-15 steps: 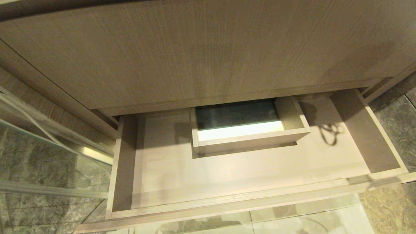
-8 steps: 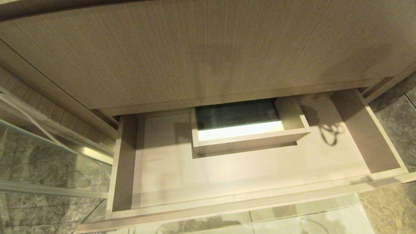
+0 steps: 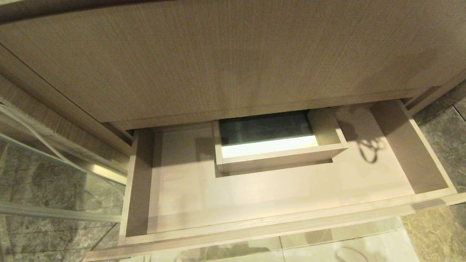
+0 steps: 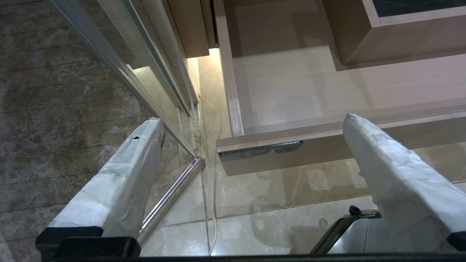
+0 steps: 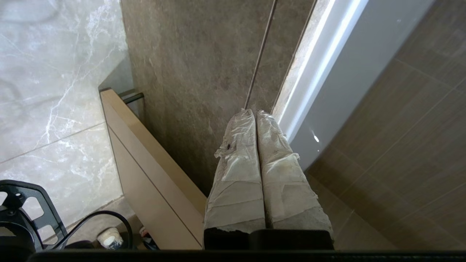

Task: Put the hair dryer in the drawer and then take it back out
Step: Close the drawer

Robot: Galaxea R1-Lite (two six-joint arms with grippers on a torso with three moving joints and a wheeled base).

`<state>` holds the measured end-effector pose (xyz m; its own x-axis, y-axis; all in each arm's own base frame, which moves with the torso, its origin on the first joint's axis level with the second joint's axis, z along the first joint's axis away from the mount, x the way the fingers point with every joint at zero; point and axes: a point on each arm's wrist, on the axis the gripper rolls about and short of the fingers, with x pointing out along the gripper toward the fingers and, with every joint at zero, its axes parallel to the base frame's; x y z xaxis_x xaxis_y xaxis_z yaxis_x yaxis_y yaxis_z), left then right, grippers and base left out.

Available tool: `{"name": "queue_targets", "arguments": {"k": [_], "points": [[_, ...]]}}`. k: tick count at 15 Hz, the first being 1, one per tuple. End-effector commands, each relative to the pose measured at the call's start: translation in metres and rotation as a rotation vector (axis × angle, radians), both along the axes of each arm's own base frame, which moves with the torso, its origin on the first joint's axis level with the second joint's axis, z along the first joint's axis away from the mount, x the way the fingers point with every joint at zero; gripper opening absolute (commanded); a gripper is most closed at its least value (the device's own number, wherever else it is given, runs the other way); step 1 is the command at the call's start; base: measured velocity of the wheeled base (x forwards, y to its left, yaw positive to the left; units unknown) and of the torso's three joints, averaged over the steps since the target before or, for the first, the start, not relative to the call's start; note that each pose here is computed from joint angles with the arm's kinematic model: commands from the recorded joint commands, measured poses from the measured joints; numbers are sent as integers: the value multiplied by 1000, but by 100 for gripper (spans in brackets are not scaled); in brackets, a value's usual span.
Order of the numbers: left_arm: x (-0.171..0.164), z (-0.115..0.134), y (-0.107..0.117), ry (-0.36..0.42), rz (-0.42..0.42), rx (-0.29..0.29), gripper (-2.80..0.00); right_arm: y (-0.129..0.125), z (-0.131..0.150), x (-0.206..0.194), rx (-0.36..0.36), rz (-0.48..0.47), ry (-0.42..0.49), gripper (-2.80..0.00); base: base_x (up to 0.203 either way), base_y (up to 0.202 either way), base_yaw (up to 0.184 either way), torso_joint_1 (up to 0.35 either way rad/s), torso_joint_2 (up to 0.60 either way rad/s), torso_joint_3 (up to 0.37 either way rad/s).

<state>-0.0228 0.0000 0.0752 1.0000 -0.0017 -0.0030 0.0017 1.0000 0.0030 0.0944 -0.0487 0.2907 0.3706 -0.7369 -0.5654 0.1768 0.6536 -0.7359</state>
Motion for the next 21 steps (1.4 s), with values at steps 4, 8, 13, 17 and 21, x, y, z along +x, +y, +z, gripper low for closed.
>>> {"name": "queue_targets", "arguments": {"k": [4, 8, 13, 17, 21], "points": [[0, 0, 0, 0, 0, 0, 0, 1, -6, -4, 15, 2, 67, -280, 0, 0, 0, 0, 0, 0], [0, 0, 0, 0, 0, 0, 0, 1, -11, -4, 25, 0, 89, -280, 0, 0, 0, 0, 0, 0], [0, 0, 0, 0, 0, 0, 0, -6, -21, 5, 62, -29, 164, -280, 0, 0, 0, 0, 0, 0], [0, 0, 0, 0, 0, 0, 0, -9, -25, 9, 78, -48, 185, -280, 0, 0, 0, 0, 0, 0], [0, 0, 0, -1, 0, 0, 0, -20, -42, 29, 133, -84, 275, -280, 0, 0, 0, 0, 0, 0]]}}
